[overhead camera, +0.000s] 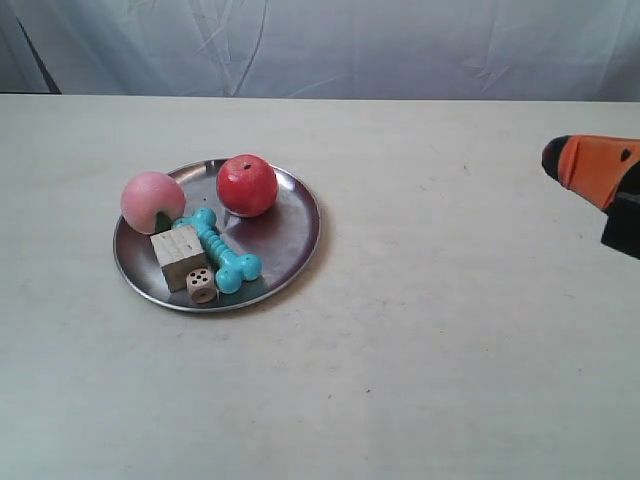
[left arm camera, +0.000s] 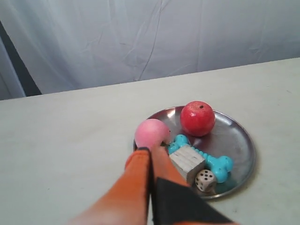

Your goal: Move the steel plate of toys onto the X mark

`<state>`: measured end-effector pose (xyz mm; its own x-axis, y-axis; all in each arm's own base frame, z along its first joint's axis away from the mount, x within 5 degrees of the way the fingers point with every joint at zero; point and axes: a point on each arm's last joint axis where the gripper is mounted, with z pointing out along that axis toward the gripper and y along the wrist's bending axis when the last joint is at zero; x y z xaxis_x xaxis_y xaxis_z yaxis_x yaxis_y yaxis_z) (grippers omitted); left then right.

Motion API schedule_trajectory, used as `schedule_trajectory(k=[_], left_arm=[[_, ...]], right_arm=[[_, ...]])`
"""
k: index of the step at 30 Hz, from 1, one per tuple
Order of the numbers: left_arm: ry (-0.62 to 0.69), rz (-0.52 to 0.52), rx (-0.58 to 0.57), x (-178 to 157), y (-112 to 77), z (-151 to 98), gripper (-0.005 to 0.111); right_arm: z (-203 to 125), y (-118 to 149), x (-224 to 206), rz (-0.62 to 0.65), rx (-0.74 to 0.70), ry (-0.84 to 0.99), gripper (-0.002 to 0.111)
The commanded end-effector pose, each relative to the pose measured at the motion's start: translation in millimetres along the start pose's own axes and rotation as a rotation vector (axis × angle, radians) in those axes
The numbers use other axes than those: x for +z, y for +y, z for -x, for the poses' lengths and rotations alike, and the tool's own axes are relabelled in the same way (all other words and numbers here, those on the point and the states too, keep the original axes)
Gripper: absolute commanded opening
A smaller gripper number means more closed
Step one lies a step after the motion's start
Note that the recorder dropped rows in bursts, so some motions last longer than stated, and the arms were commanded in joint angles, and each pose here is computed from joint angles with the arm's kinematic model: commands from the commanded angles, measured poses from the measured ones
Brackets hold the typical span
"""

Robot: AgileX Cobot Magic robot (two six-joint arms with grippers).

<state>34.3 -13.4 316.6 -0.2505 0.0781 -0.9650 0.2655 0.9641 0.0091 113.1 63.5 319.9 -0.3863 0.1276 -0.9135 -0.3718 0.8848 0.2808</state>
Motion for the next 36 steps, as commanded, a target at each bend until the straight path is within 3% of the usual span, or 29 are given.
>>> schedule_trajectory(k=[1, 6, 16, 21, 27, 36], left_arm=[[-0.089, -0.135, -0.323, -2.2, -10.2, 9.1, 0.0], [-0.339, -0.104, -0.333, -6.6, -3.6, 30.4, 0.0], [-0.348, -0.102, -0.333, -6.9, -3.3, 31.2, 0.0], [-0.348, -0.102, -0.333, -6.9, -3.3, 31.2, 0.0], [-0.348, -0.102, -0.333, -6.9, -3.3, 31.2, 0.0], [-0.346, -0.102, -0.331, -6.9, -3.3, 31.0, 0.0]], right_arm=[[0.3, 0.0, -1.2, 0.006, 0.001, -0.015, -0.001], [-1.5, -14.1, -15.3, -0.051, 0.104, -0.135, -0.001], [-54.0, -44.7, -69.8, -0.334, 0.139, -0.451, -0.001], [-87.4, -60.0, -59.6, -0.442, 0.07, -0.387, -0.001], [-134.1, -76.0, -41.3, -0.472, 0.12, -0.254, -0.001], [-137.1, -76.8, -41.0, -0.48, 0.146, -0.226, -0.001]])
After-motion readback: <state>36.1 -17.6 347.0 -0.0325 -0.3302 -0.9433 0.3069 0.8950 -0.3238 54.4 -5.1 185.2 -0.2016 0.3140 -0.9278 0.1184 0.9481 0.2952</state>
